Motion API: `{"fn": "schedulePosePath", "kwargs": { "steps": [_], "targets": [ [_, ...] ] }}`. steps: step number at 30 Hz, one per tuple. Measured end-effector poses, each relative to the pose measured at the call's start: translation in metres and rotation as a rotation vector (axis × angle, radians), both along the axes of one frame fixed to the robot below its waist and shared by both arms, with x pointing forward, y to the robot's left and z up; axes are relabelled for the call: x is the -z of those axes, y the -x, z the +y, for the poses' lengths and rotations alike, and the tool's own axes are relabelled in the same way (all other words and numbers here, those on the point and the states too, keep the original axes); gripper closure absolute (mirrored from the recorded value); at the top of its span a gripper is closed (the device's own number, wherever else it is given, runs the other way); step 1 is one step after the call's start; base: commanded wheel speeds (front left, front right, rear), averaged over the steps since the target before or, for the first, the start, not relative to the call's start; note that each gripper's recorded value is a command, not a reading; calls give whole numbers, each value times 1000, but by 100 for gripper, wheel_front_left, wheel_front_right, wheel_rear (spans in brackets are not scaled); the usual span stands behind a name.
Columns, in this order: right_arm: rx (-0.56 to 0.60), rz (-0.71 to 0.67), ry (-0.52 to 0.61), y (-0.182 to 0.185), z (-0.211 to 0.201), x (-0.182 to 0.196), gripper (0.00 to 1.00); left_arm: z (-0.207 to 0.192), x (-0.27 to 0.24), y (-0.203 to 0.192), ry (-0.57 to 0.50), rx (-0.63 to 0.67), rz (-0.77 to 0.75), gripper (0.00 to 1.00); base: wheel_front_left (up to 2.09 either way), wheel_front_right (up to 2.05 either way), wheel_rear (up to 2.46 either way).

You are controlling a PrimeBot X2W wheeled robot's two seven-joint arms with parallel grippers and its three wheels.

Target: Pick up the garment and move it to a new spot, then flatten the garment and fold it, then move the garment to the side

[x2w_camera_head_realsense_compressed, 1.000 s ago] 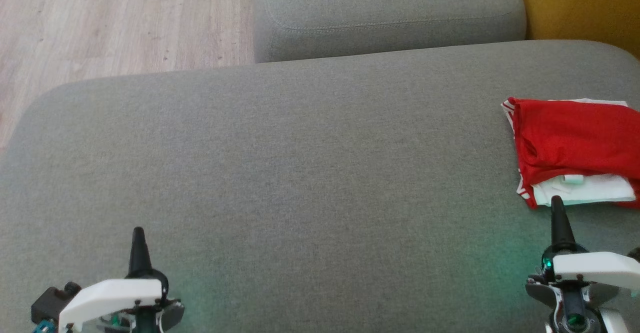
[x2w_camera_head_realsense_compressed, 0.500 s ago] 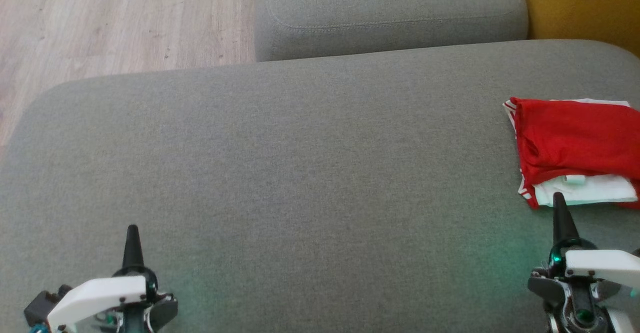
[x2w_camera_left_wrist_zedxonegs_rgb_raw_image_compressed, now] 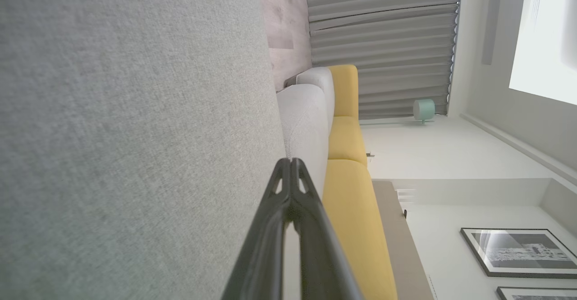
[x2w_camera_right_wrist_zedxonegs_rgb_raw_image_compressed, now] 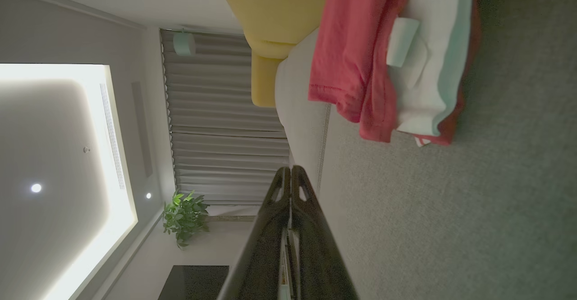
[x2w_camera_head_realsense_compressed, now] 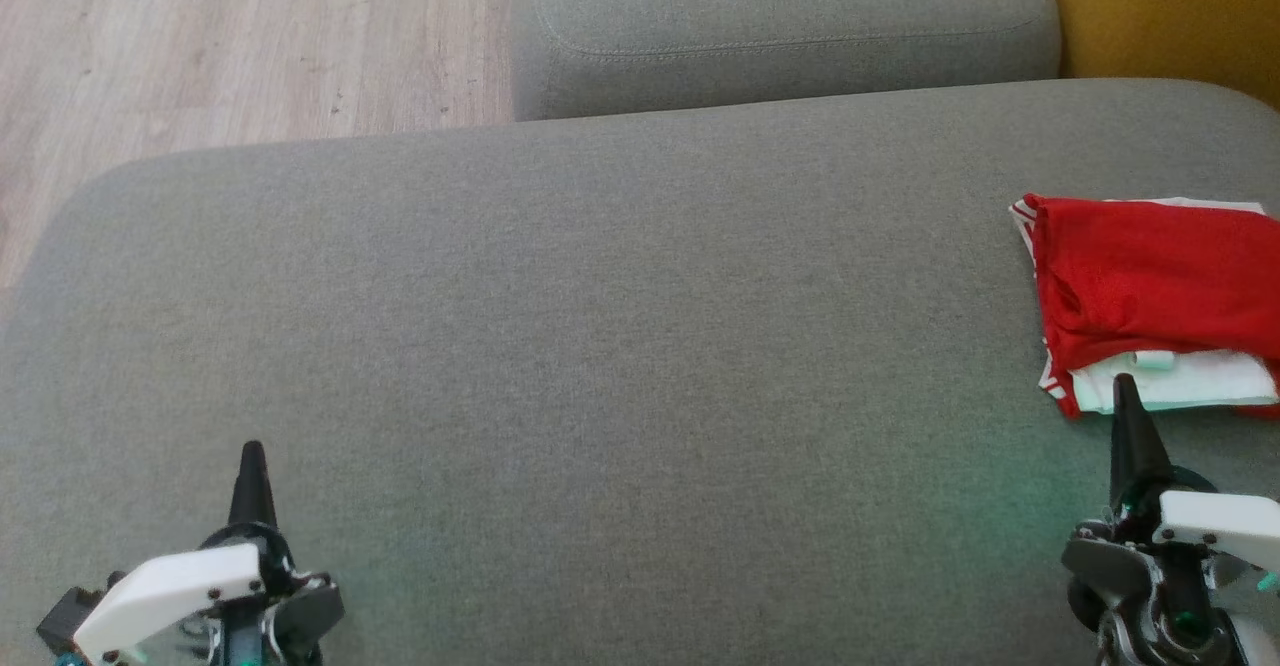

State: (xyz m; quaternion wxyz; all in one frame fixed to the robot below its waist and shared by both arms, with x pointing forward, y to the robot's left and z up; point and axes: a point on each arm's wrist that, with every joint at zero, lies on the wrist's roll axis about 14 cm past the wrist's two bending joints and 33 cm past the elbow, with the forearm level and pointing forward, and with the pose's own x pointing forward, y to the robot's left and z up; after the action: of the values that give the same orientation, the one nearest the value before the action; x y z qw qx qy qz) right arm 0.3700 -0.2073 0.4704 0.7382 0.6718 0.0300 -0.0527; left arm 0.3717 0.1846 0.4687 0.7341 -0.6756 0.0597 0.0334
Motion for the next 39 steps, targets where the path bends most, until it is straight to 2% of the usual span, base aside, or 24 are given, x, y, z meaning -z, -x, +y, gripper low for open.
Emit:
{"fn": "schedulePosePath", "kwargs": {
  "steps": [8,39],
  "targets": [
    [3,-19,-98,-1,0,-3,100,4,-6,-2,81,-15,-29,100,0,0,0],
    [4,-21,-99,-2,0,-4,100,5,-6,-2,82,-17,-29,100,0,0,0]
  ]
}}
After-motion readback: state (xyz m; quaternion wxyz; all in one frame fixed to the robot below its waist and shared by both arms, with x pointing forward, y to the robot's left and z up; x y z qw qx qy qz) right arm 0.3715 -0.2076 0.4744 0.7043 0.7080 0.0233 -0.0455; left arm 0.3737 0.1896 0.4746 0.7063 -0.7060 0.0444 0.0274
